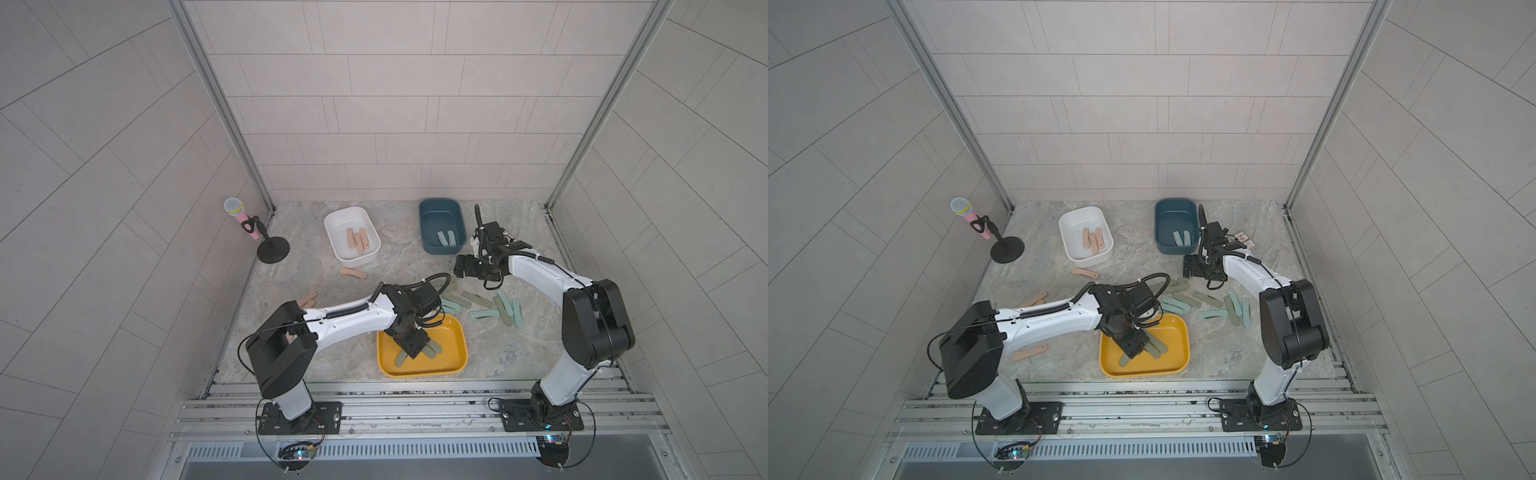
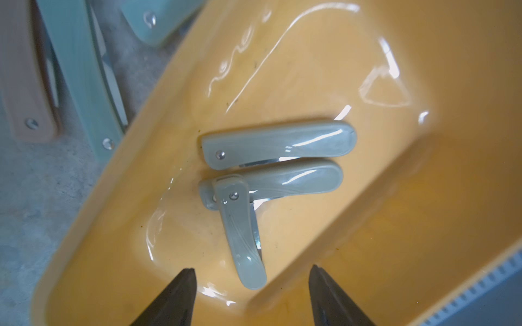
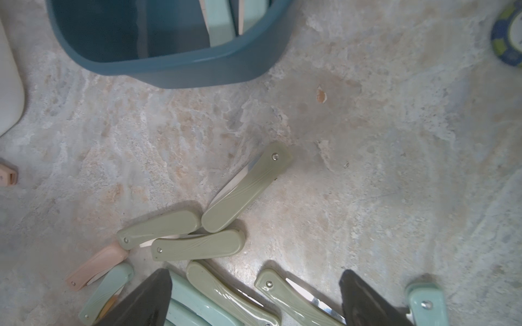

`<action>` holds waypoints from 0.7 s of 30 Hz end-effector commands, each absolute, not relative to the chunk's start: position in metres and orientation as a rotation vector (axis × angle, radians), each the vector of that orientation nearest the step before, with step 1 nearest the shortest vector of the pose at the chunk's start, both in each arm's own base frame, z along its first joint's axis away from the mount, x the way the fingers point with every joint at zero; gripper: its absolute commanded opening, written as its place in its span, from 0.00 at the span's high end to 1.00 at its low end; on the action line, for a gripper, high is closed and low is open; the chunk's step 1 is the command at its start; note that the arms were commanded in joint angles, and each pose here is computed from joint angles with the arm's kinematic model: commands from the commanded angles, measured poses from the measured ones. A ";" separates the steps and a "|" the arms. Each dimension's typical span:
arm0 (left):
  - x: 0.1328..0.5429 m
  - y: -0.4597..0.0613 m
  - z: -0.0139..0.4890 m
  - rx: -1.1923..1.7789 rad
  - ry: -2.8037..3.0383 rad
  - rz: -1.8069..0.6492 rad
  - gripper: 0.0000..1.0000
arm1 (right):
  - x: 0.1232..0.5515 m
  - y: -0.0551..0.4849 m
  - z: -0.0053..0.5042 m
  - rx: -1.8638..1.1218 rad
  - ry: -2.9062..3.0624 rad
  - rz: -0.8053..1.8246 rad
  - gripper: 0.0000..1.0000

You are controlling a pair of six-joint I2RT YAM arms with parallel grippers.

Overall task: Place the fruit knives into the storage box by color
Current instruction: Place the fruit knife in the storage box.

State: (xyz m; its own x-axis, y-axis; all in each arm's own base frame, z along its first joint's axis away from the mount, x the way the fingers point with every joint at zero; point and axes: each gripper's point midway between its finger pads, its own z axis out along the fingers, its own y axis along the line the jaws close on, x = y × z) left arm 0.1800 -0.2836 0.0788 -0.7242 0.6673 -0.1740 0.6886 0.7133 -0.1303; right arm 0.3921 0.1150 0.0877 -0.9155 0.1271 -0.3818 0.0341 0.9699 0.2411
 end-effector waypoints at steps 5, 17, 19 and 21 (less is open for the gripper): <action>0.238 -0.291 0.149 0.787 2.697 -0.566 0.06 | 0.403 0.126 0.067 0.171 2.772 0.276 0.20; 0.277 -0.264 0.129 0.611 2.764 -0.557 0.00 | 0.422 0.139 0.034 0.161 2.832 0.196 0.27; 0.279 -0.263 0.125 0.608 2.785 -0.546 0.00 | 0.425 0.139 0.030 0.172 2.830 0.184 0.30; 0.281 -0.262 0.121 0.600 2.801 -0.537 0.00 | 0.428 0.139 0.026 0.181 2.834 0.176 0.32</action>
State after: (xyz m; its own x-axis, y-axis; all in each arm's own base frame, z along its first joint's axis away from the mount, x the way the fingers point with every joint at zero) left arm 0.2785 -0.2631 0.1268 -0.8824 0.3482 -0.3166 0.4421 0.8437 -0.3045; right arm 0.4276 0.1437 0.0331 -0.9462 0.1230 -0.2995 0.0728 0.9822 0.1731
